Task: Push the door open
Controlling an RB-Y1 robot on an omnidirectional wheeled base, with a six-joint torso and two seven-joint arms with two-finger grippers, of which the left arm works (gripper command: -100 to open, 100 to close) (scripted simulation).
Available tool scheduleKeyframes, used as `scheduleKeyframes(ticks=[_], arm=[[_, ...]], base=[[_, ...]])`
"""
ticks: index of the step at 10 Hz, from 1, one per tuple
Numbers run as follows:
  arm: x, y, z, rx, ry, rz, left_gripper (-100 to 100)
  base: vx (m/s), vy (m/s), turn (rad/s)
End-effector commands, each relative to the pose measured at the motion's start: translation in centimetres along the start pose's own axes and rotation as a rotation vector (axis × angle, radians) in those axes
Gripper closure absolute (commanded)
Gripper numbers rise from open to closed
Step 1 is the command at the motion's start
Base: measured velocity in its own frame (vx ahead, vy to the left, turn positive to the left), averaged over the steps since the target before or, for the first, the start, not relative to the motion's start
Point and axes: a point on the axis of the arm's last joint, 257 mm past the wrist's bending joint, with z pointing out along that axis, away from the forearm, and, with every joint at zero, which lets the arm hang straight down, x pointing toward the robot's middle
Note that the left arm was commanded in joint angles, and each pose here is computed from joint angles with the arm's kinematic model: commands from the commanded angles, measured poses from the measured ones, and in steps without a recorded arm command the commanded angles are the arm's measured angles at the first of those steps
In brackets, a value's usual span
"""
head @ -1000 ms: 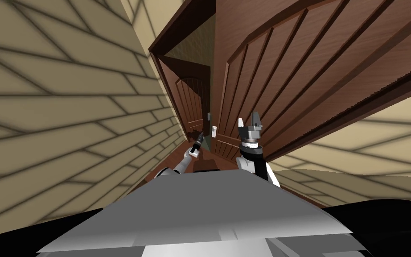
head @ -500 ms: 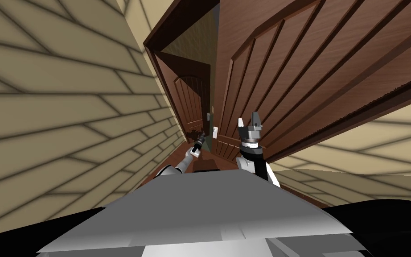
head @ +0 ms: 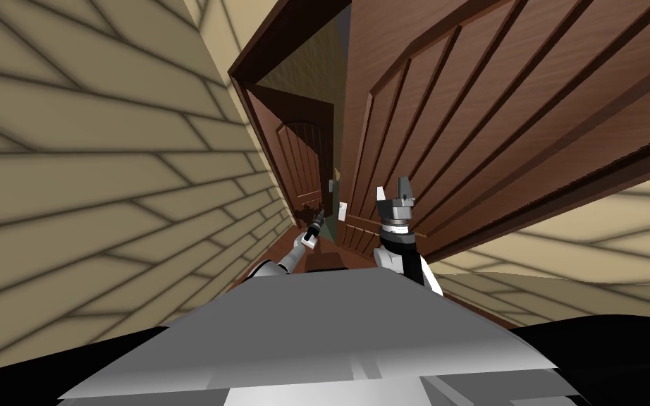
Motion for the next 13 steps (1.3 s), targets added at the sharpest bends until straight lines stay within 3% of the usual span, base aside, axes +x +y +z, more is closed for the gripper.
scheduleKeyframes(ticks=[1,13], arm=[[-0.4,0.2,-0.24,-0.004,-0.004,0.009,-100],[-1.8,2.1,-2.76,-0.032,-0.013,0.077,-100]], base=[[0.184,0.103,0.016],[0.182,0.113,0.033]])
